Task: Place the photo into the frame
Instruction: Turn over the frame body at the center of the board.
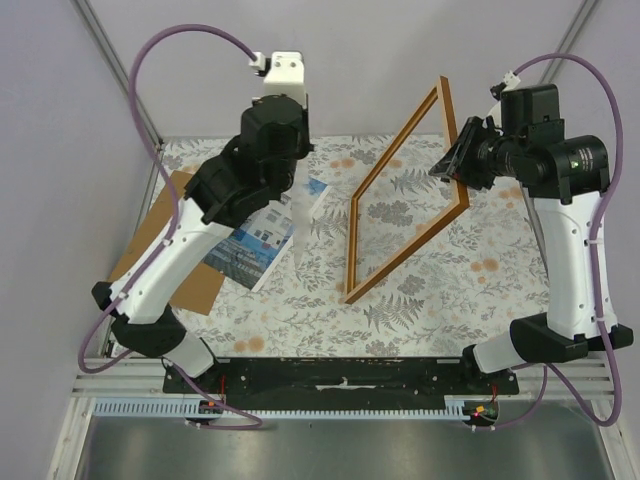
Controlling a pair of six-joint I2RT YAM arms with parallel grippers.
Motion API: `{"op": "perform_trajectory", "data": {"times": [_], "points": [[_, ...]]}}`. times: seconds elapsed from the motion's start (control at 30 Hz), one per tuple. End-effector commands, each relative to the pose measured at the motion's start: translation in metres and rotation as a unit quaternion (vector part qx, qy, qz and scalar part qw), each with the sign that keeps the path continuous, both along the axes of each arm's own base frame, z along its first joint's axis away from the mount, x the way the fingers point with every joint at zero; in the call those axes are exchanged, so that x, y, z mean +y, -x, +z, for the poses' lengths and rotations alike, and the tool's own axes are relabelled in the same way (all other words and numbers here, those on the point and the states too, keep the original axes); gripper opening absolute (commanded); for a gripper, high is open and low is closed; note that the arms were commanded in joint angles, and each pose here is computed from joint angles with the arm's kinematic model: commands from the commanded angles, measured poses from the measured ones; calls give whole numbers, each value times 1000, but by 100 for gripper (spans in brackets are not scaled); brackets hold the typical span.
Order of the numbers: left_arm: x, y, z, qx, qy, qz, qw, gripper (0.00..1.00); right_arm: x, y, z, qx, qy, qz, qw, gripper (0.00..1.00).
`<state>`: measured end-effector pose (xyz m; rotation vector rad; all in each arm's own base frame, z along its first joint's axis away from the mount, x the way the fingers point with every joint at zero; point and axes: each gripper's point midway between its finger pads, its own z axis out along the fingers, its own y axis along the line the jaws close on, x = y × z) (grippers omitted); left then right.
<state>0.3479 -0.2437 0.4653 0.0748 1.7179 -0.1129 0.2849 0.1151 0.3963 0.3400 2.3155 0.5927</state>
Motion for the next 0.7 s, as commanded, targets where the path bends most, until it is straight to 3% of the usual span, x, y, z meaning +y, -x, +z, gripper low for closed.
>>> {"op": "perform_trajectory", "data": {"times": [0.0,0.13,0.37,0.67], "points": [[84,22,81,-96,-2,119,988,2,22,-25,24,-59,-57,24,996,0],[102,30,99,-114,-2,143,983,2,35,-47,20,-80,-100,44,991,0],[104,31,91,-103,-14,146,984,2,43,-71,14,-99,-181,79,975,0],[91,27,77,-85,-12,123,989,2,14,-76,-16,-114,-236,76,962,0]]}}
